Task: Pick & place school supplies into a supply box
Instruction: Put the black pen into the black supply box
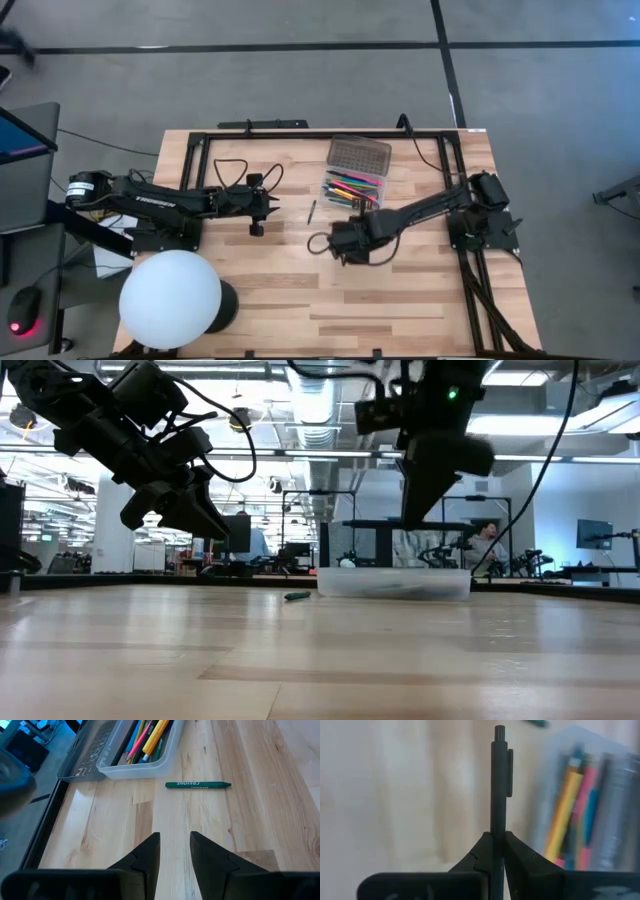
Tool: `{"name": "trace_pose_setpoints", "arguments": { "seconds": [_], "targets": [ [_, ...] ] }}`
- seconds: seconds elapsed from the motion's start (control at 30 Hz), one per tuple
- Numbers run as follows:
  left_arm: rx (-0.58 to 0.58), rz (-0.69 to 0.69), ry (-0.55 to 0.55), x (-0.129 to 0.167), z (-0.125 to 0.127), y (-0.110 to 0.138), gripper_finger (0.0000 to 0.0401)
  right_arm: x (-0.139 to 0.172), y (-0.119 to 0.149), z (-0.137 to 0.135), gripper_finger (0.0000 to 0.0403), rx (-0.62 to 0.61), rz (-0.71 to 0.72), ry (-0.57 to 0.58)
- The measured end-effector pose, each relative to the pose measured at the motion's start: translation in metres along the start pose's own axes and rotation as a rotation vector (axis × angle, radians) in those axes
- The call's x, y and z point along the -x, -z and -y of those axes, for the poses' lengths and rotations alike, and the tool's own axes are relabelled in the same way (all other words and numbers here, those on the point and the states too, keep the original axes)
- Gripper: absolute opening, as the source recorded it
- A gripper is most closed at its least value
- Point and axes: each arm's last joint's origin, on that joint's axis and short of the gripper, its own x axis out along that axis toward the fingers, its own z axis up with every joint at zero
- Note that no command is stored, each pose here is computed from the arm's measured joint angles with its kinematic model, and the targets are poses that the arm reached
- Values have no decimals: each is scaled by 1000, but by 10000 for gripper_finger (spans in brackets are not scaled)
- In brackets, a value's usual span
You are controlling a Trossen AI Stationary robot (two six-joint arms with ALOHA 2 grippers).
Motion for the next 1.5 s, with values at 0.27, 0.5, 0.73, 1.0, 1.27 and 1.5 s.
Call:
{"name": "trace_pose_setpoints", "arguments": {
  "seconds": [0.27,0.5,0.73,1.0,1.27,1.5],
  "targets": [
    [0,0,0,0,0,0,102,-21,-2,53,19,-72,-77,67],
    [0,0,0,0,0,0,102,-37,-1,92,21,-141,-122,85],
    [0,0,0,0,0,0,102,-47,3,116,24,-195,-149,94],
    [0,0,0,0,0,0,102,-50,1,124,27,-224,-128,97],
    [0,0,0,0,0,0,102,-53,-3,128,45,-271,-80,32],
    [0,0,0,0,0,0,102,-56,-3,136,85,-317,-74,36]
  ]
}}
